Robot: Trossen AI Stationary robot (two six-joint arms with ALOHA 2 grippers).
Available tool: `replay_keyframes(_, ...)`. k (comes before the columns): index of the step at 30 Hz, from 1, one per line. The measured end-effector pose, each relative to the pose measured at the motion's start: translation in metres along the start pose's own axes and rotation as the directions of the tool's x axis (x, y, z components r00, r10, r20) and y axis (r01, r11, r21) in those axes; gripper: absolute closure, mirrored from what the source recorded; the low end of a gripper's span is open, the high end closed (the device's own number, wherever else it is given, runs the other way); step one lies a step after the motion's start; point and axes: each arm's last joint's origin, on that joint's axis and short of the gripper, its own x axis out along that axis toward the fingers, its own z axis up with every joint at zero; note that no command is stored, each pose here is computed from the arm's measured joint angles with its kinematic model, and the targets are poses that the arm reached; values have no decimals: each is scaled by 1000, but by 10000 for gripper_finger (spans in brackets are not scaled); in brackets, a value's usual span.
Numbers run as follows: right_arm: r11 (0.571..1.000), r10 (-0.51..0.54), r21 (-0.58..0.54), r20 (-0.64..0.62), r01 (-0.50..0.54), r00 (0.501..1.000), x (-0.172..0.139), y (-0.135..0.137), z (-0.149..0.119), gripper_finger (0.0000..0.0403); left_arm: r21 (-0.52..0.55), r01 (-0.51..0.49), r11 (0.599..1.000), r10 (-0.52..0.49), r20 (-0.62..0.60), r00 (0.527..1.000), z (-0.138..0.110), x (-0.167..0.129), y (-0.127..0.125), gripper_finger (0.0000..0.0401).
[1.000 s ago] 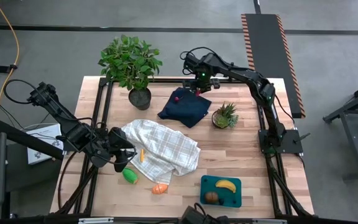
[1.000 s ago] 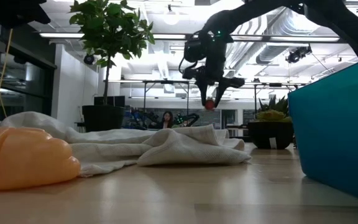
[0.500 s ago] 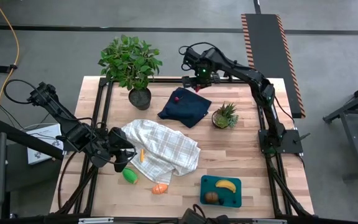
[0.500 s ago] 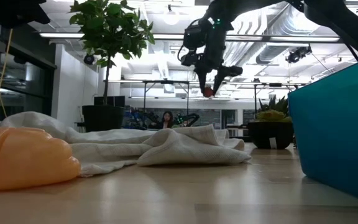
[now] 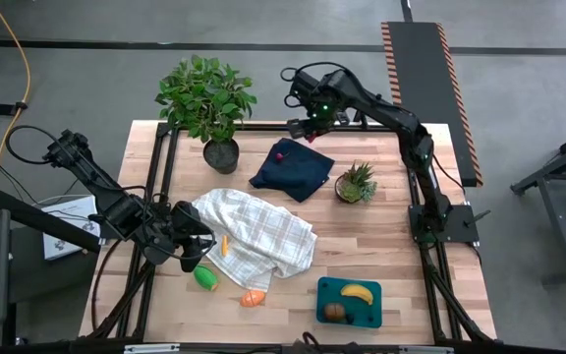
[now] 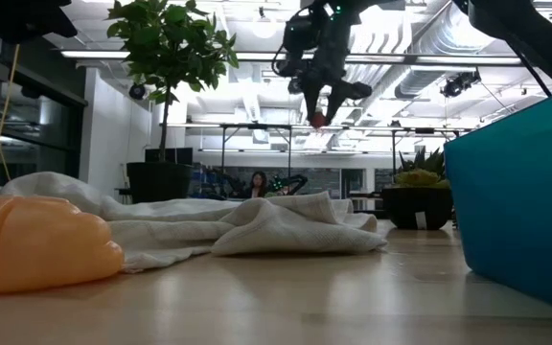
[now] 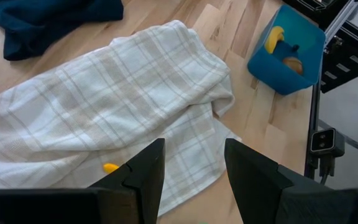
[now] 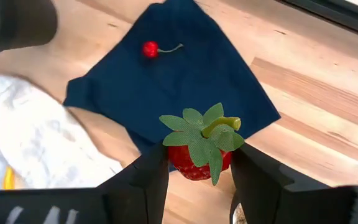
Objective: Pick and placing Produce into tupperware
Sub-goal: Put the strawberry into the bin
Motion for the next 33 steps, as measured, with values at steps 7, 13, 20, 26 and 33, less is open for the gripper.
replay_keyframes(7, 997, -3, -73, -17, 2, 1000, -2, 11, -11, 258, -15, 0, 1000, 0, 0, 1000, 0, 0, 0, 245)
replay_keyframes(13, 995, -4, -96, -24, 1, 1000, -2, 16, -16, 258, -26, 0, 1000, 0, 0, 1000, 0, 0, 0, 245)
replay_keyframes(20, 995, -2, -96, -25, -1, 1000, -2, 16, -16, 258, -34, 1, 999, -1, 0, 1000, 0, 0, 0, 245)
replay_keyframes(26, 995, 0, -95, -29, -3, 1000, -2, 16, -16, 258, -34, 1, 999, -1, 0, 1000, 0, 0, 0, 245)
replay_keyframes(33, 996, 0, -93, -30, -3, 1000, -2, 16, -17, 258, -33, 1, 999, -1, 0, 1000, 0, 0, 0, 245)
